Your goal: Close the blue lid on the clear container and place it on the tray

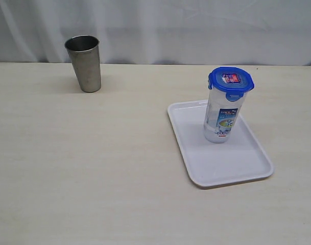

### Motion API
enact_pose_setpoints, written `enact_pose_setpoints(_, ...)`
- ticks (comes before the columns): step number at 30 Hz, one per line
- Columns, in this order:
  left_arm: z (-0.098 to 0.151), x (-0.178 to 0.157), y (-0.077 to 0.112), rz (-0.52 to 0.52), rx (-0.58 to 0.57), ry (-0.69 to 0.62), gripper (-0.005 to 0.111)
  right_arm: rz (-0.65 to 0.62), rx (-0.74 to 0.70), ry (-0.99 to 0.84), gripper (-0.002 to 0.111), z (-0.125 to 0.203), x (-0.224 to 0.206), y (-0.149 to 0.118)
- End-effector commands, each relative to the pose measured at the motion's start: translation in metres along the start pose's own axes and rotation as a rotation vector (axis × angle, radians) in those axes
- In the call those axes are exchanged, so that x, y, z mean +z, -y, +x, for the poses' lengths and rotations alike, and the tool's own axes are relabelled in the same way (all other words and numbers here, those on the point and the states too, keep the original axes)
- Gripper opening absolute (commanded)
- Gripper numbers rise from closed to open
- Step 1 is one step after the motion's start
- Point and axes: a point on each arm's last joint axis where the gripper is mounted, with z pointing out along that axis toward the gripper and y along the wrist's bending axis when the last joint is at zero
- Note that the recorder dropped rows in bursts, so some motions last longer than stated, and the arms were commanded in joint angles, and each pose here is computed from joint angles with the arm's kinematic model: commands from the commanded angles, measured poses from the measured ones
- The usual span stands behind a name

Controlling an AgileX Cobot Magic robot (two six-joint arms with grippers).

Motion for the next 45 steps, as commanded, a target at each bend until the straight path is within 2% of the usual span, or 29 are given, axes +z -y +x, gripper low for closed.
enact_pose_setpoints(1,0.0159,-0.0013,0.0002,0.006,0.057,-0.166,0.000,0.003,0.006,0.015,0.005,-0.0006,-0.0001,0.0002)
enact_pose_setpoints(2,0.0189,-0.0019,0.0003,0.008,0.059,-0.199,0.000,0.003,0.006,0.015,0.005,-0.0006,-0.0001,0.0002)
enact_pose_setpoints(45,0.0173,-0.0016,0.0004,0.009,0.050,-0.181,0.000,0.003,0.006,0.015,0.005,-0.0006,-0.0001,0.0002)
